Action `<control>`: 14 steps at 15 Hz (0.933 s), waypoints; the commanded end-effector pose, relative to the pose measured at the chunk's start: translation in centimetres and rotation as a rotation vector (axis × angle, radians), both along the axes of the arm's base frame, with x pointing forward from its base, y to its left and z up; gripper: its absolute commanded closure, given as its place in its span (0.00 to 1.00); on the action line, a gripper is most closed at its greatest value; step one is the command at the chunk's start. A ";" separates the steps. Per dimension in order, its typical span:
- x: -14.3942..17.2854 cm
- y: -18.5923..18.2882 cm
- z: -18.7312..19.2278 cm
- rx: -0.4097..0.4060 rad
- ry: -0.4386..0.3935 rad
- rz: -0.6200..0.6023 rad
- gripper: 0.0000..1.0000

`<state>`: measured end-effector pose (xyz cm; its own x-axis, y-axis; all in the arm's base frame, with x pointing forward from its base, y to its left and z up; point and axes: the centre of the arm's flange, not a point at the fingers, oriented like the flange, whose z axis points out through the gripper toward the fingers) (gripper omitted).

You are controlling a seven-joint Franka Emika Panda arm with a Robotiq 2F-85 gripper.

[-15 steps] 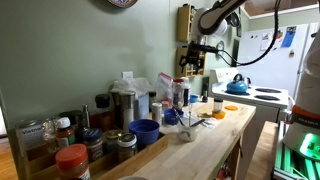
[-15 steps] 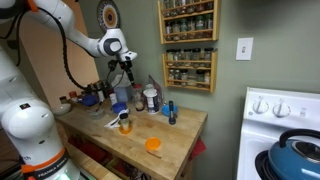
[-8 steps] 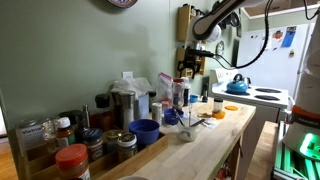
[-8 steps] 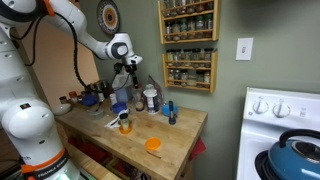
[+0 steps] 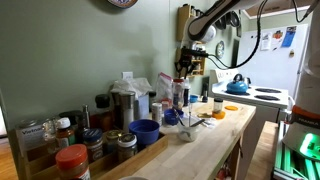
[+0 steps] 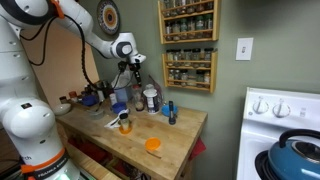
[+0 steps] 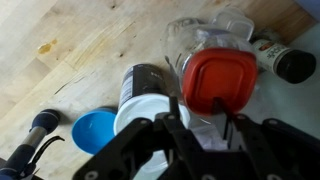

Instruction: Move the orange lid from on top of the bottle to on top of the bowl

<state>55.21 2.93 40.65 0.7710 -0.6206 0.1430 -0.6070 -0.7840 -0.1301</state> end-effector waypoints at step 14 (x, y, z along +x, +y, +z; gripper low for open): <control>-1.3 2.1 -0.9 0.006 0.126 0.068 1.00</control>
<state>53.98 4.90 39.97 0.8161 -0.5750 0.0577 -0.5725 -0.8180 -0.0554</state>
